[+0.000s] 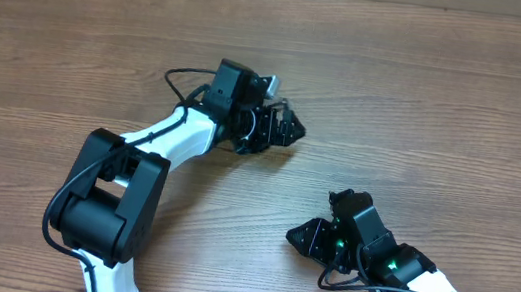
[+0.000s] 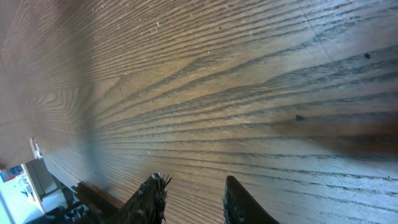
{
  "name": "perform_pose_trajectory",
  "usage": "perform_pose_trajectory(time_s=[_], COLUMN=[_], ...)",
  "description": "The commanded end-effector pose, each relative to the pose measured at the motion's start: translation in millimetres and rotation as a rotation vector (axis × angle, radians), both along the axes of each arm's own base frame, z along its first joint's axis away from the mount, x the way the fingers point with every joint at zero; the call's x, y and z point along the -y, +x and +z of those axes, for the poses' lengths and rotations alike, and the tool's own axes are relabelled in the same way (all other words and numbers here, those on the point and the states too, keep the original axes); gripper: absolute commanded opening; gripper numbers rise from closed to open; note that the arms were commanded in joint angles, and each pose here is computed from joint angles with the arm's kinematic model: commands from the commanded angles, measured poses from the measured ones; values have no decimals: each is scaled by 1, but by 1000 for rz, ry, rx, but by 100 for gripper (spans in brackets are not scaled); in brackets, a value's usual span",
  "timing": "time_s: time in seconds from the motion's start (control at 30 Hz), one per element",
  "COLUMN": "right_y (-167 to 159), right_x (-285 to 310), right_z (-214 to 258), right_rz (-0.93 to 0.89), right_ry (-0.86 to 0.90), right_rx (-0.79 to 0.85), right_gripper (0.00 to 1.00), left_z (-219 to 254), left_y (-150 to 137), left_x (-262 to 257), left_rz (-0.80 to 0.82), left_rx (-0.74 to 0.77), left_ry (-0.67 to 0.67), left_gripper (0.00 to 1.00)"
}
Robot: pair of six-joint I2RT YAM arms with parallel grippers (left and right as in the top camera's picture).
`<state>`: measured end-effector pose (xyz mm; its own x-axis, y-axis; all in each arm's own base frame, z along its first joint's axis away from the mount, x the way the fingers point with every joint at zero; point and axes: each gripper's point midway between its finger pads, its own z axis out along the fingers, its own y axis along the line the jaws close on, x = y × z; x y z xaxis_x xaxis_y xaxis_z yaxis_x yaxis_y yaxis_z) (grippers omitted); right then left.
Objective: Untangle cables
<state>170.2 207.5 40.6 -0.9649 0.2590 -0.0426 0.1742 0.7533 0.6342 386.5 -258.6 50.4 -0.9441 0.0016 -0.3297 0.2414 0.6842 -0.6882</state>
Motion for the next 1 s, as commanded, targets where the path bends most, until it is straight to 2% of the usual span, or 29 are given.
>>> perform_pose_trajectory(time_s=[0.0, 0.17, 0.23, 0.37, 0.5, 0.67, 0.77, 0.87, 0.9, 0.97], right_y=[0, 0, 1, 0, 1, 2, 2, 2, 2, 2], right_x=[3, 3, 3, 3, 4, 5, 5, 5, 5, 5], right_z=[-3, -3, -3, -3, -3, -3, -3, -4, -4, -4], right_rz=[-1, -3, -3, -3, -8, -12, -12, -11, -11, -12], right_ry=[-15, -17, -17, -17, -22, -26, -27, -27, -27, -27], right_rx=[12, 14, 14, 14, 18, 22, 22, 21, 21, 21], right_gripper=[29, 31, 31, 32, 33, 35, 35, 35, 36, 36], left_z=[37, 76, 84, 66, 40, 26, 27, 27, 27, 36], left_y=[-9, 3, 11, 23, 14, -4, -1, 2, 4, 9], left_x=[28, 34, 29, -19, -75, -116, -132, -137, -132, -101], left_rz=[-104, -123, -93, 81, 187, 211, 327, 498, 496, 342], left_rx=[-62, -3, 28, 23, -29, -78, -105, -198, -219, -199], left_ry=[-194, -219, -167, 170, 505, 730, 763, 677, 621, 442], left_gripper=[100, 100, 100, 100, 99, 99, 100, 99, 100, 99])
